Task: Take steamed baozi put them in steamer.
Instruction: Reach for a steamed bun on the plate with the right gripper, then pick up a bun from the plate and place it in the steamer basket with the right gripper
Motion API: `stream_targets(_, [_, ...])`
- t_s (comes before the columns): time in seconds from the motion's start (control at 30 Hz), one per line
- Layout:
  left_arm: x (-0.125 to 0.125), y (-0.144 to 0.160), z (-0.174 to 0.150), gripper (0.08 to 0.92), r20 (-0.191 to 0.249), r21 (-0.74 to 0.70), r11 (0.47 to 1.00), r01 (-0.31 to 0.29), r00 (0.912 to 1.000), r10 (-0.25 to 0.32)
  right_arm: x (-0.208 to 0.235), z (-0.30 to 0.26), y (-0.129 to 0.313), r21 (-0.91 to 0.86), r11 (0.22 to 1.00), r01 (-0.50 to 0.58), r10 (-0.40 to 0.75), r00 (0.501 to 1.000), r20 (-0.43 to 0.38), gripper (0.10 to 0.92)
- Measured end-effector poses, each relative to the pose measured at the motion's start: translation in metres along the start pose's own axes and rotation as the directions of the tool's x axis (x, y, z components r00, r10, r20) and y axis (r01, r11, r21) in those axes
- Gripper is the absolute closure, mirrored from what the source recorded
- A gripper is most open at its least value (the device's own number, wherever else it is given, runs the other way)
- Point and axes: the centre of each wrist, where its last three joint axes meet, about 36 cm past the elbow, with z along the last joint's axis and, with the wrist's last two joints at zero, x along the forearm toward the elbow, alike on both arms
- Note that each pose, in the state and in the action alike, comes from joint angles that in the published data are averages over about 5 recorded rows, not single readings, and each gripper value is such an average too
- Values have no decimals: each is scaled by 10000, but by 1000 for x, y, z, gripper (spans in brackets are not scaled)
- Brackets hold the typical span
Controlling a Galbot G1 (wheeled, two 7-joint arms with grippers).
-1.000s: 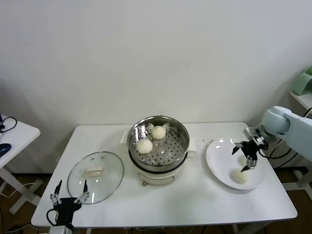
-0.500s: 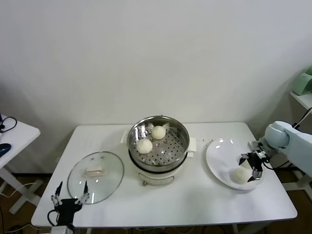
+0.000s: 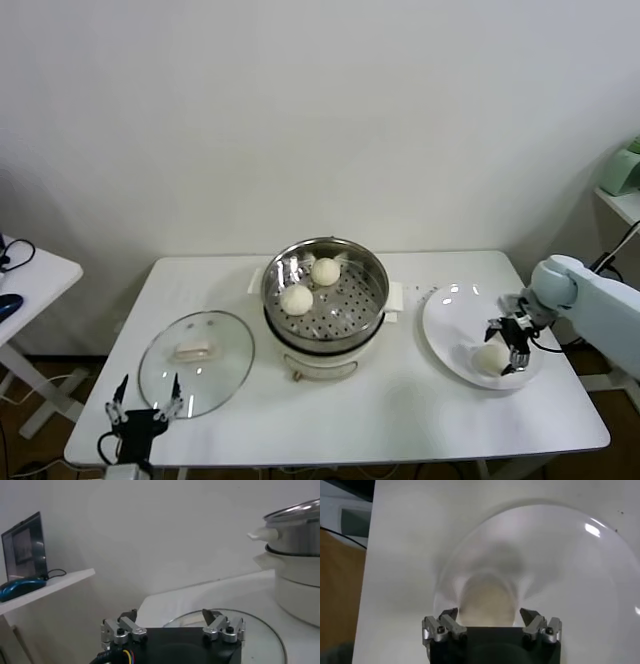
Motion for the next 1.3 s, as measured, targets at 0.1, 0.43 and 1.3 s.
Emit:
stream_targets(0.1, [-2, -1, -1, 177, 23, 18, 10000, -6, 10000, 6, -2, -1, -1, 8, 10000, 20, -20, 10000, -10, 205])
stream_targets(0.43, [-2, -1, 2, 177, -43, 27, 10000, 28, 10000, -28, -9, -1, 0, 17, 9999, 152, -151, 9999, -54, 282])
stream_targets(1.3, [-4, -3, 1, 177, 31, 49, 10000, -1, 10000, 1, 42, -27, -29, 628, 9960, -638, 607, 9969, 500, 352])
